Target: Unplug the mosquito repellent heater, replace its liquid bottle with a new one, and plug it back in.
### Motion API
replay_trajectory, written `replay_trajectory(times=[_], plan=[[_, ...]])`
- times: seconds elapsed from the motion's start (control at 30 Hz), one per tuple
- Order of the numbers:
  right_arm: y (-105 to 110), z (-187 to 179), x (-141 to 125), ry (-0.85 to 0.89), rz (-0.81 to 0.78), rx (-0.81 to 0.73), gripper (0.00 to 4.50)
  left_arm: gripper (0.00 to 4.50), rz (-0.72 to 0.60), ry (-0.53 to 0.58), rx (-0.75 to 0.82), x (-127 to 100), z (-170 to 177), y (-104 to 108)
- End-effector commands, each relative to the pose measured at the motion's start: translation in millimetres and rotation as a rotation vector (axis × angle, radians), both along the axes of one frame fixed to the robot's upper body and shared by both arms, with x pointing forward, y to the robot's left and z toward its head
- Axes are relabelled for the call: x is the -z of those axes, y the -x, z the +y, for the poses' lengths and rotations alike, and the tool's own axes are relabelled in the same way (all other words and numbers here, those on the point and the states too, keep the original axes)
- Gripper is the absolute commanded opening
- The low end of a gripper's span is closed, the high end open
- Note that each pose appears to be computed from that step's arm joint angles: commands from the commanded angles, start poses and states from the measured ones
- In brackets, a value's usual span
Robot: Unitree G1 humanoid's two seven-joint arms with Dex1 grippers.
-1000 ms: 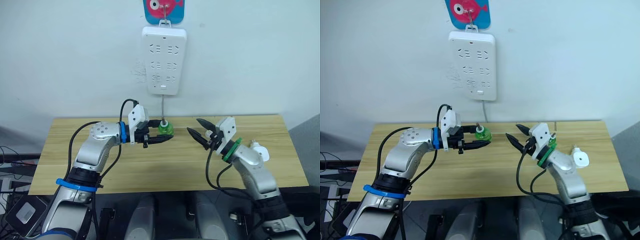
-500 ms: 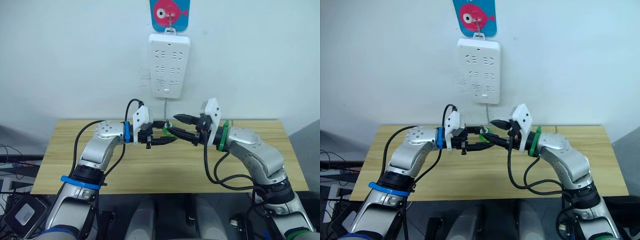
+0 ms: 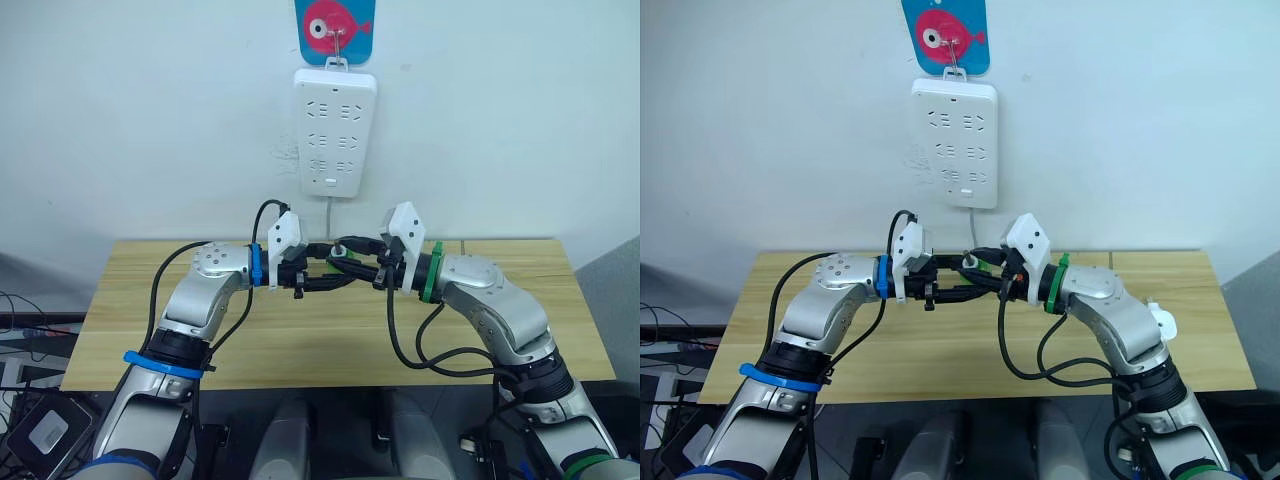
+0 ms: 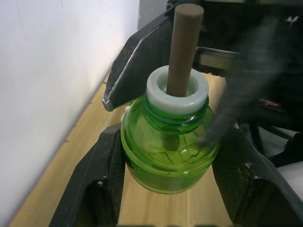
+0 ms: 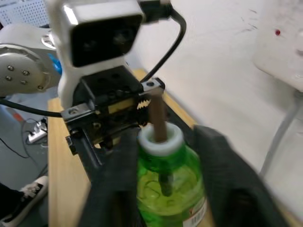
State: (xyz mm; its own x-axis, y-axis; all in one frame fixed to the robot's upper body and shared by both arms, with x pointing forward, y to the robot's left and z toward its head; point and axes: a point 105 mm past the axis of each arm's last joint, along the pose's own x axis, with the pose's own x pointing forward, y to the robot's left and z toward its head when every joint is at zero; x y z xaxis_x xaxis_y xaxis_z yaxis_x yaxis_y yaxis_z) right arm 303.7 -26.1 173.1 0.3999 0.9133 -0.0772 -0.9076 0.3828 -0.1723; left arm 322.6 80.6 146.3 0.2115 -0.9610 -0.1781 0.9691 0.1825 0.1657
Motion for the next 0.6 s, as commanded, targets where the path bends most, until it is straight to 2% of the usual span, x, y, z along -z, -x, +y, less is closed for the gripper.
replay_trajectory(times=[0.03, 0.17, 0.23, 0.33, 0.4, 0.6], plan=[[3, 0, -3, 0.01, -0.038, -0.018, 0.87, 2.27, -0.06, 0.029, 0.055, -17, -10, 7], [-1, -6, -4, -0.028, -0.017, 0.019, 0.87, 2.27, -0.058, 0.049, 0.033, -18, -9, 5], [-10, -18, -15, -0.159, 0.064, 0.106, 0.87, 2.99, -0.067, 0.071, 0.013, -21, -9, 3], [-21, -40, -28, -0.366, 0.213, 0.217, 0.87, 3.82, -0.099, 0.148, -0.032, -30, -13, 2], [-24, -58, -36, -0.583, 0.374, 0.267, 0.87, 4.44, -0.156, 0.229, -0.087, -40, -19, -1], [-20, -72, -61, -0.93, 0.608, 0.257, 0.87, 4.5, -0.232, 0.372, -0.193, -56, -35, -1]])
